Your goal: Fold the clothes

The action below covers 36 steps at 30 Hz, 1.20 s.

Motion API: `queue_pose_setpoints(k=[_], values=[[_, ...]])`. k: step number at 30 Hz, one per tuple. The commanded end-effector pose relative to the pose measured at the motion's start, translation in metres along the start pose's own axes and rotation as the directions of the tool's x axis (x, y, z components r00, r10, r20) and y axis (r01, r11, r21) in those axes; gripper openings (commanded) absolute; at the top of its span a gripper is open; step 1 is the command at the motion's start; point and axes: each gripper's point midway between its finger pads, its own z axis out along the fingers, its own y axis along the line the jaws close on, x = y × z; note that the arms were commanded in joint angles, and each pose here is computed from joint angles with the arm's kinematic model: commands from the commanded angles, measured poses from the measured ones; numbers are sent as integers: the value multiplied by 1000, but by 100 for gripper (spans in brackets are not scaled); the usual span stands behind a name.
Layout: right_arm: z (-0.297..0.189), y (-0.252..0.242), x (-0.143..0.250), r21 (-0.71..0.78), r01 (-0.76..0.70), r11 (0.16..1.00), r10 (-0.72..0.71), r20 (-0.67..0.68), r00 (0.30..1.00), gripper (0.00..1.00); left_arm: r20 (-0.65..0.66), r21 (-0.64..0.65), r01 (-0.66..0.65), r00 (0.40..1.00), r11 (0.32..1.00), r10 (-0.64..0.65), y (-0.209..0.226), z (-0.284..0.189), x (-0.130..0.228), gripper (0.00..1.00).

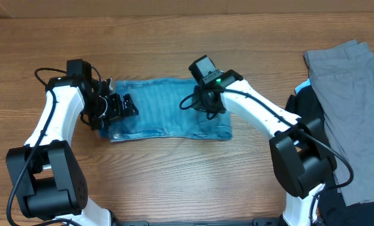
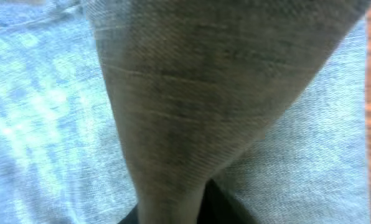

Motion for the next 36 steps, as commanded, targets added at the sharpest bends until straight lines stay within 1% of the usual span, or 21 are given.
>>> queue_pose_setpoints(k=[1, 2, 3, 4, 5, 6, 9, 11, 13, 16, 18, 20, 23, 25, 26, 29, 31, 34, 36], values=[[0, 47, 17, -153, -22, 988, 14, -59, 998, 42, -5, 4, 10, 1000, 1000, -10, 0, 1, 2, 100], [0, 49, 18, -156, -17, 988, 8, -56, 998, 54, -7, 4, 11, 1000, 1000, -11, 0, 1, 2, 100], [0, 53, 20, -162, -9, 987, 0, -53, 999, 69, -8, 4, 11, 1000, 1000, -11, 0, 1, 2, 100], [0, 55, 22, -164, -3, 986, -6, -54, 999, 80, -9, 4, 12, 1000, 1000, -12, 0, 1, 2, 100], [0, 57, 23, -166, 3, 986, -12, -53, 999, 87, -9, 3, 12, 1000, 1000, -12, 0, 1, 3, 100], [0, 58, 25, -169, 12, 985, -22, -53, 998, 90, -10, 3, 12, 1000, 1000, -12, 0, 1, 3, 100], [-3, 61, 23, -178, 31, 983, -40, -47, 998, 90, -10, 3, 12, 1000, 1000, -12, 0, 1, 3, 100], [-14, 61, 11, -189, 28, 982, -35, -35, 999, 90, -11, 3, 13, 1000, 1000, -13, 0, 1, 3, 100], [-33, 58, -7, -202, 8, 979, -10, -7, 1000, 89, -11, 3, 12, 1000, 1000, -12, 1, 1, 3, 100], [-81, 49, -56, -251, 15, 968, 12, 103, 995, 89, -9, -9, 12, 1000, 1000, -12, 3, 1, 3, 100], [-96, 41, -77, -265, 1, 964, 39, 146, 989, 86, -7, -23, 12, 1000, 1000, -12, 5, 1, 2, 100], [-99, 29, -92, -269, -28, 963, 75, 168, 983, 77, -6, -26, 12, 1000, 1000, -12, 5, 1, 2, 100], [-90, 11, -103, -251, -66, 966, 110, 163, 981, 56, -3, -26, 10, 1000, 1000, -11, 5, 1, 1, 100], [-76, 5, -103, -232, -82, 969, 117, 140, 983, 36, 0, -25, 9, 1000, 1000, -9, 5, 1, 1, 100], [-67, 5, -100, -229, -86, 970, 115, 118, 986, 27, 1, -25, 9, 1000, 1000, -9, 5, 1, 0, 100], [-37, 14, -85, -256, -89, 963, 97, 19, 995, 7, 3, -25, 8, 1000, 1000, -8, 5, 1, 0, 100], [-20, 26, -73, -294, -87, 952, 76, -48, 996, 4, 2, -25, 8, 1000, 1000, -8, 5, 1, 0, 100], [6, 46, -54, -355, -78, 932, 34, -130, 991, 4, 2, -25, 8, 1000, 1000, -8, 5, 1, 0, 100], [20, 54, -44, -360, -84, 929, 26, -162, 987, 4, 0, -25, 9, 1000, 1000, -9, 5, 1, 1, 100]])
